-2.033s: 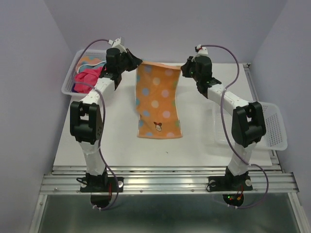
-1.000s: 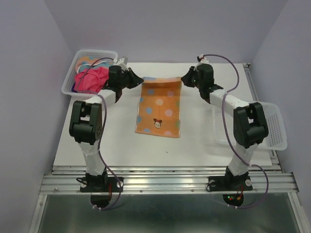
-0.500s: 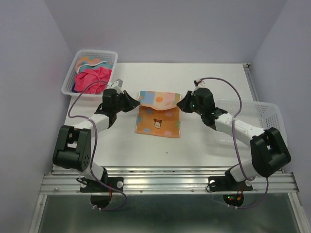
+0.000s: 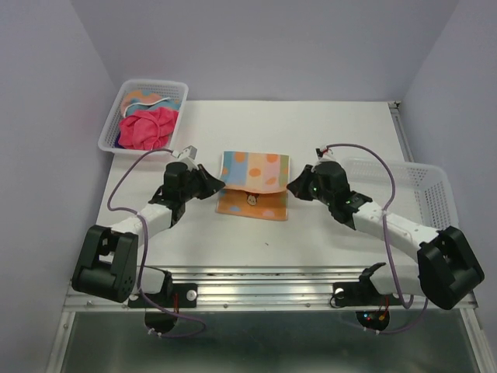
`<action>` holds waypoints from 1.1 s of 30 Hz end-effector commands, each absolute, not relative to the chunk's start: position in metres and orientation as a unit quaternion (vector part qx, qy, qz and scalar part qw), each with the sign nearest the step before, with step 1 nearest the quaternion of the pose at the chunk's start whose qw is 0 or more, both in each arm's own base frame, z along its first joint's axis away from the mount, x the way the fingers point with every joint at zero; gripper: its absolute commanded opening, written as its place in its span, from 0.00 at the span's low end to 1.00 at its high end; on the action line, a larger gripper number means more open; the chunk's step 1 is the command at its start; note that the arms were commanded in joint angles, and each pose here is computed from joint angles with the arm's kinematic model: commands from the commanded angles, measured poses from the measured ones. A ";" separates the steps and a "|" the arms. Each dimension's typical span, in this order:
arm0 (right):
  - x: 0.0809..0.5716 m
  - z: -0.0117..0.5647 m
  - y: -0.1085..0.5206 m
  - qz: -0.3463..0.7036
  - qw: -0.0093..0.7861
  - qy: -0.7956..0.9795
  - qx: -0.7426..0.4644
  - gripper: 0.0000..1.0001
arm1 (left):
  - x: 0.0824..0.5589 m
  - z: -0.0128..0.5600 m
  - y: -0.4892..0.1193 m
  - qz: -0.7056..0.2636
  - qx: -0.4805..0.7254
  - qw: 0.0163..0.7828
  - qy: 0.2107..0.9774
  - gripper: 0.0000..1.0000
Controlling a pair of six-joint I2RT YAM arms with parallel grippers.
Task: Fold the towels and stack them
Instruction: Fold the towel
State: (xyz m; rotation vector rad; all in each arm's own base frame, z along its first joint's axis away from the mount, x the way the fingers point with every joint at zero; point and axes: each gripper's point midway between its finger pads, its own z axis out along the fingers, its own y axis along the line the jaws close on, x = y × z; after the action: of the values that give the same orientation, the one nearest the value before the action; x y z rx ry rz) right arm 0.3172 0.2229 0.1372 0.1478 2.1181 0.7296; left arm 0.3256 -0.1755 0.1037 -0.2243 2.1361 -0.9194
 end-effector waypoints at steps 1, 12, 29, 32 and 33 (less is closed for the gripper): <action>0.303 0.132 0.226 0.306 0.424 0.850 0.060 0.01 | 0.322 0.113 -0.176 -0.364 -0.090 0.403 0.835 0.00; 0.275 0.084 0.228 0.304 0.362 0.879 0.055 0.01 | 0.295 0.064 -0.166 -0.330 -0.109 0.342 0.873 0.00; 0.263 0.067 0.229 0.300 0.328 0.895 0.043 0.76 | 0.286 0.064 -0.149 -0.277 -0.125 0.333 0.893 0.93; 0.280 0.086 0.229 0.284 0.357 0.889 0.039 0.94 | 0.307 0.087 -0.149 -0.271 -0.119 0.365 0.883 0.99; 0.294 0.099 0.228 0.272 0.380 0.883 0.046 0.97 | 0.321 0.104 -0.151 -0.271 -0.110 0.384 0.876 0.99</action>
State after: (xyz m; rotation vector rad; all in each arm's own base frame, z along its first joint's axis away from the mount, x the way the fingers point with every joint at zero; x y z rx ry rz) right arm 0.2598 0.2221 0.0533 0.1379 2.3874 0.7477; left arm 0.2838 -0.1511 0.0582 -0.3358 2.3497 -0.7432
